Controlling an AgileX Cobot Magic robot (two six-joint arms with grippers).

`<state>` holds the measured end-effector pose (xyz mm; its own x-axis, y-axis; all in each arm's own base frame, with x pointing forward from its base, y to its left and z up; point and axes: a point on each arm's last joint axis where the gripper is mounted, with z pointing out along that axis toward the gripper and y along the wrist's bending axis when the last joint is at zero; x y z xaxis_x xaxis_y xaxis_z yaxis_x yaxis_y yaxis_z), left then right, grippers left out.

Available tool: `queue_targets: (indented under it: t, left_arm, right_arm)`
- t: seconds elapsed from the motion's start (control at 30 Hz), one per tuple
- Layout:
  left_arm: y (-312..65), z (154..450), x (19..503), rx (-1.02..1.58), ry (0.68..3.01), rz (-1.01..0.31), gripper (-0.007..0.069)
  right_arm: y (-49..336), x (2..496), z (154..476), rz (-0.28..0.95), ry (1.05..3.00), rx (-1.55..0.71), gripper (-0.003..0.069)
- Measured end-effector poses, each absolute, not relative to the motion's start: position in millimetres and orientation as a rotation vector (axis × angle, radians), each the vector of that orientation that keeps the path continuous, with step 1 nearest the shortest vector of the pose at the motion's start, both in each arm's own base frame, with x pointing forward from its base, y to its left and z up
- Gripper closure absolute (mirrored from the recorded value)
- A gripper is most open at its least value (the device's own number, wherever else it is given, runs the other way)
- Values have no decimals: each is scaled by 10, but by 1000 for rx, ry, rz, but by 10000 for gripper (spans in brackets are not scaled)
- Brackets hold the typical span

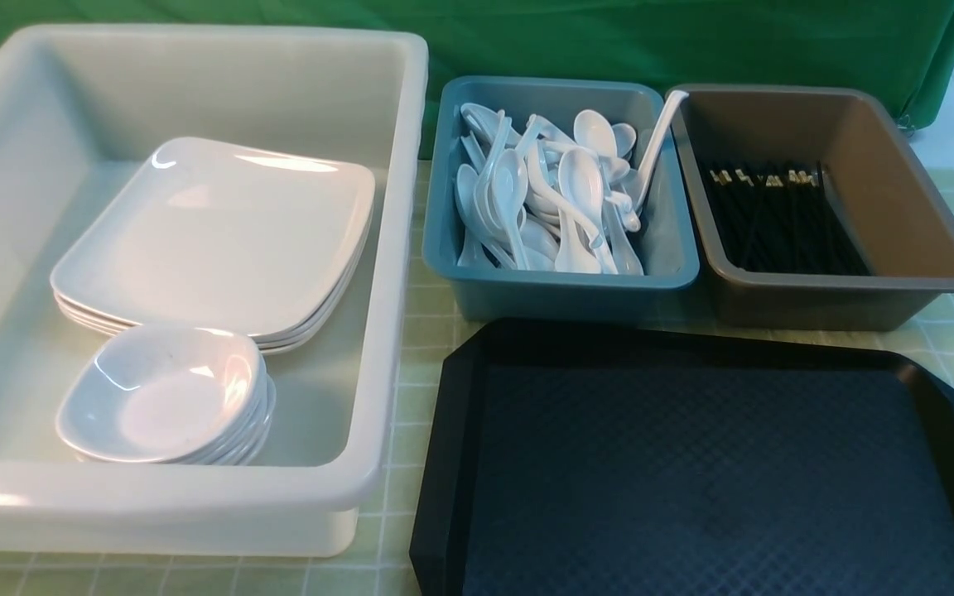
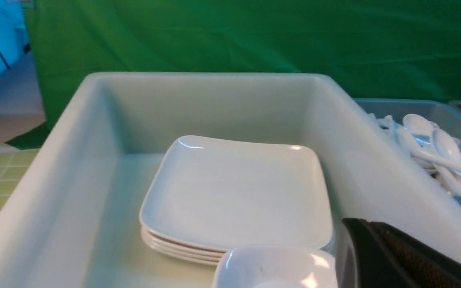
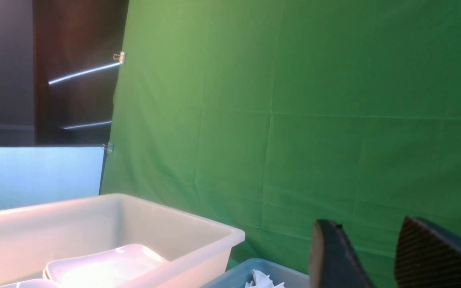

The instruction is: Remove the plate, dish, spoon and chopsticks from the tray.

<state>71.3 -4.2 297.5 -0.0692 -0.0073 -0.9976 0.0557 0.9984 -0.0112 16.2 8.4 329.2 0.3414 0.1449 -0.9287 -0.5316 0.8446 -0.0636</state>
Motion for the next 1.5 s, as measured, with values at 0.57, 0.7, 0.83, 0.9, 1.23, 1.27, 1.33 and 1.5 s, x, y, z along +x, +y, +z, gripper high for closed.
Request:
queue_targets:
  t: [0.57,0.7,0.83,0.9,1.23,1.27,1.33,1.5]
  left_arm:
    - [48,1900,556,-45,1723,76,631]
    - [49,1900,556,-44,1723,78,631]
    - [49,1900,556,-44,1723,78,631]
    - [49,1900,556,-44,1723,78,631]
    - [48,1900,556,-45,1723,77,631]
    - [47,1901,556,-50,1722,70,631]
    - [43,1903,557,-60,1719,56,631]
    - [40,1903,557,-74,1719,38,631]
  right_arm:
    - [84,162,3292,454,1145,-389,417]
    - [84,162,3292,454,1145,-389,417]
    - [84,162,3292,454,1145,-389,417]
    - [84,162,3292,454,1145,-389,417]
    - [84,162,3292,454,1145,-389,417]
    - [84,162,3292,454,1145,-389,417]
    - [84,162,3292,454,1145,-389,417]
    - [84,162,3292,454,1145,-389,417]
